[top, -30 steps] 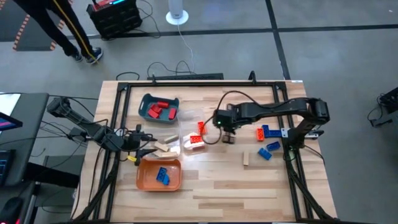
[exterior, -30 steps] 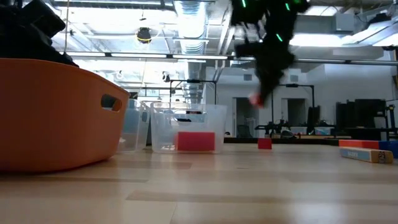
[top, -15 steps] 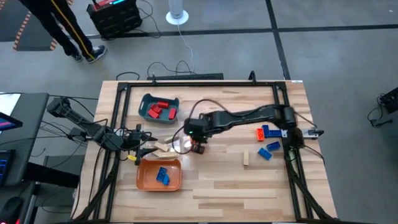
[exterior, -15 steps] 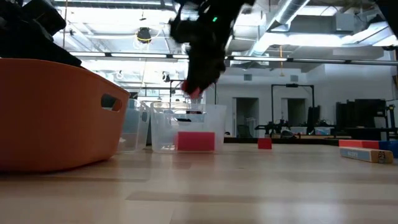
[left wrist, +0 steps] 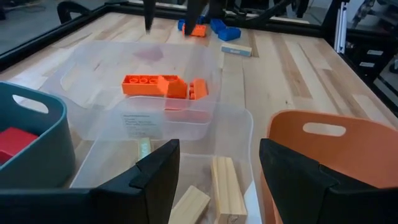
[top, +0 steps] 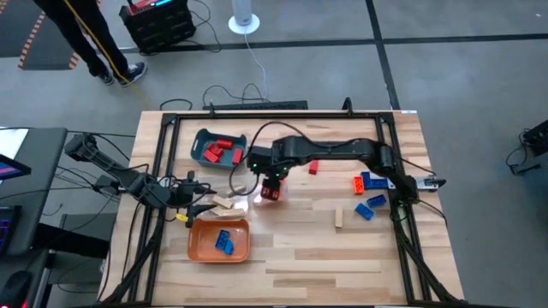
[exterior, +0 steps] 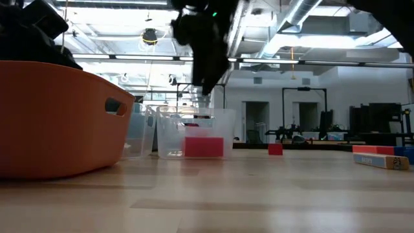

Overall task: Sort blocks
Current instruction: Put the orange game piece into the right transparent bin

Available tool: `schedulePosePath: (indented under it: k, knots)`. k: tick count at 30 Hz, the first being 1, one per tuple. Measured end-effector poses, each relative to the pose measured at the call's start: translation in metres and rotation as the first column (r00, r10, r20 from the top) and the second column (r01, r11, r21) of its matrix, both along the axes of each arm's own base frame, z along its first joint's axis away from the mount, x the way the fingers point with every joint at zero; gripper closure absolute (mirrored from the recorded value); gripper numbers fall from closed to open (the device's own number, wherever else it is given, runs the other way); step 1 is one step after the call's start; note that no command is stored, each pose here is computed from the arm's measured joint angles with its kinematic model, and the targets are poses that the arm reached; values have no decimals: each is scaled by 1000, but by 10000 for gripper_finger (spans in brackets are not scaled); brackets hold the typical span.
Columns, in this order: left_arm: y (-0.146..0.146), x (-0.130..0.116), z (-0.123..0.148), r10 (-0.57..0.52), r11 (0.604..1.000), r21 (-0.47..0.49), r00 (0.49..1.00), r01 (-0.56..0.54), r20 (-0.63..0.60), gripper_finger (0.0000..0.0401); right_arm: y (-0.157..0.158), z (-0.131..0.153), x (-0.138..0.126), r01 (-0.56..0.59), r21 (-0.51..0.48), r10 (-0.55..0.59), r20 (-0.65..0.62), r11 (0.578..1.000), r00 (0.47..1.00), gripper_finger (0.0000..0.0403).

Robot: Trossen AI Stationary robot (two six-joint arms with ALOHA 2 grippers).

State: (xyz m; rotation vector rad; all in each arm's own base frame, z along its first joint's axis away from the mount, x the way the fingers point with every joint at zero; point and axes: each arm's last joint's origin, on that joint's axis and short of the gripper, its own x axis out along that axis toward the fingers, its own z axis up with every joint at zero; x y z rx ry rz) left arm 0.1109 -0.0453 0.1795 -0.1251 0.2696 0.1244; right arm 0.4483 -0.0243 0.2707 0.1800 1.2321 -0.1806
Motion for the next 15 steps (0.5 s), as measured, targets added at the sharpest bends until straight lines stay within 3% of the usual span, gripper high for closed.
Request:
schedulePosePath:
  k: [3,6,10,13,15]
  knots:
    - [0,0,-1,-7,1000,-13,1000,7,-11,184,-8,13,-22,31,-48,-36,-116,998,993,183]
    - [-1,-1,-3,-32,999,-40,999,31,-33,184,-28,18,-47,130,-123,-157,-247,984,956,182]
    - [-2,-2,-6,-53,997,-53,996,50,-65,184,-53,17,-68,290,-124,-314,-271,949,910,186]
    - [-2,-3,-7,-59,997,-58,995,55,-76,184,-70,3,-87,459,-133,-475,-343,878,810,191]
    - [-3,-4,-9,-61,996,-66,994,55,-91,184,-81,-15,-103,514,-158,-528,-423,843,737,194]
